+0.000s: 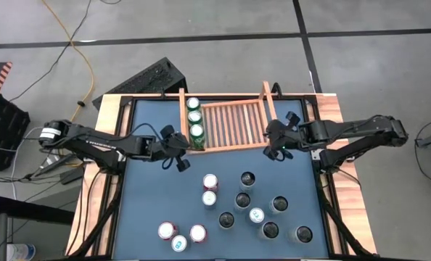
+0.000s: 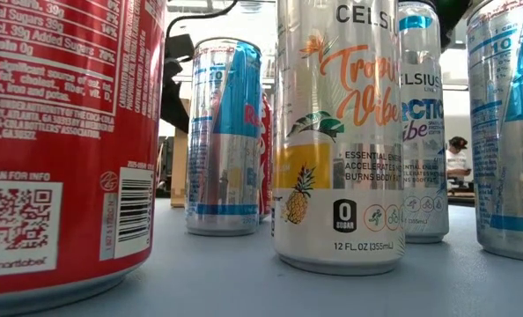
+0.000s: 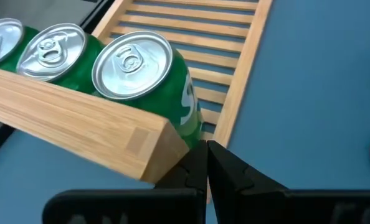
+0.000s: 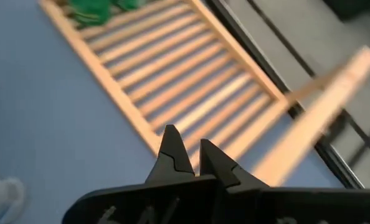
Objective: Place canned beverage on shelf
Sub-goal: Adjust the shelf
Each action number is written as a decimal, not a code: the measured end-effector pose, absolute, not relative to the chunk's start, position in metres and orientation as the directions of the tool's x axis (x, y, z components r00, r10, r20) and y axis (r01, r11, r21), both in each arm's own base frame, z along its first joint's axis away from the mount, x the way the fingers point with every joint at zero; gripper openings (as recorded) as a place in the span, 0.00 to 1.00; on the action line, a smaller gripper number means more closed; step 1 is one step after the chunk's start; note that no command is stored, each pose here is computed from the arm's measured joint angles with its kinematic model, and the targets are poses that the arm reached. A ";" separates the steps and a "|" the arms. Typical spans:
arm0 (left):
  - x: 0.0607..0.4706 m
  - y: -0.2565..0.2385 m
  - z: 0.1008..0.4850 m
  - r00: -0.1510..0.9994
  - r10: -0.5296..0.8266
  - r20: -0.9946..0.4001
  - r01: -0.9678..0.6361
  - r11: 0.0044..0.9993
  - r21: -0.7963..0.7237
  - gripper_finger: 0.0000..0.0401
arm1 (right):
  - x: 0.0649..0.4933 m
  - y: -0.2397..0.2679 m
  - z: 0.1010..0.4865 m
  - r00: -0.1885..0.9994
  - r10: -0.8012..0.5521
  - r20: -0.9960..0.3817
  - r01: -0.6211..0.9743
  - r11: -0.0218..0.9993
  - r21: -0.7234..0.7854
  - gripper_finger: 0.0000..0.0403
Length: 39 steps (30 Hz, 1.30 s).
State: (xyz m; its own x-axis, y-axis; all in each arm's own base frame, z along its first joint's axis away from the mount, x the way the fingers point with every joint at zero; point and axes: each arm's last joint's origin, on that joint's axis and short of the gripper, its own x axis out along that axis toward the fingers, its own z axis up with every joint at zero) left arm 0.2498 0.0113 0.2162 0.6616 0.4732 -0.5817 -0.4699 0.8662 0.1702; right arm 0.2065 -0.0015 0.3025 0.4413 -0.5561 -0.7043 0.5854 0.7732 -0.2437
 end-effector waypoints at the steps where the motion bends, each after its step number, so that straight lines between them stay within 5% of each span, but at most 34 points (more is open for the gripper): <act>1: 0.250 0.013 0.216 0.657 0.479 -0.582 -0.473 0.863 0.177 0.00 | 0.205 -0.002 0.302 0.428 -0.563 -0.707 0.602 0.761 -0.242 0.00; 26: 0.247 0.039 0.216 0.612 0.531 -0.586 -0.501 0.834 0.233 0.00 | 0.219 -0.023 0.254 -0.010 -0.624 -0.782 0.668 0.577 -0.469 0.00; 39: 0.243 0.037 0.228 0.671 0.490 -0.556 -0.493 0.855 0.158 0.00 | 0.219 -0.013 0.264 0.063 -0.635 -0.770 0.636 0.620 -0.459 0.00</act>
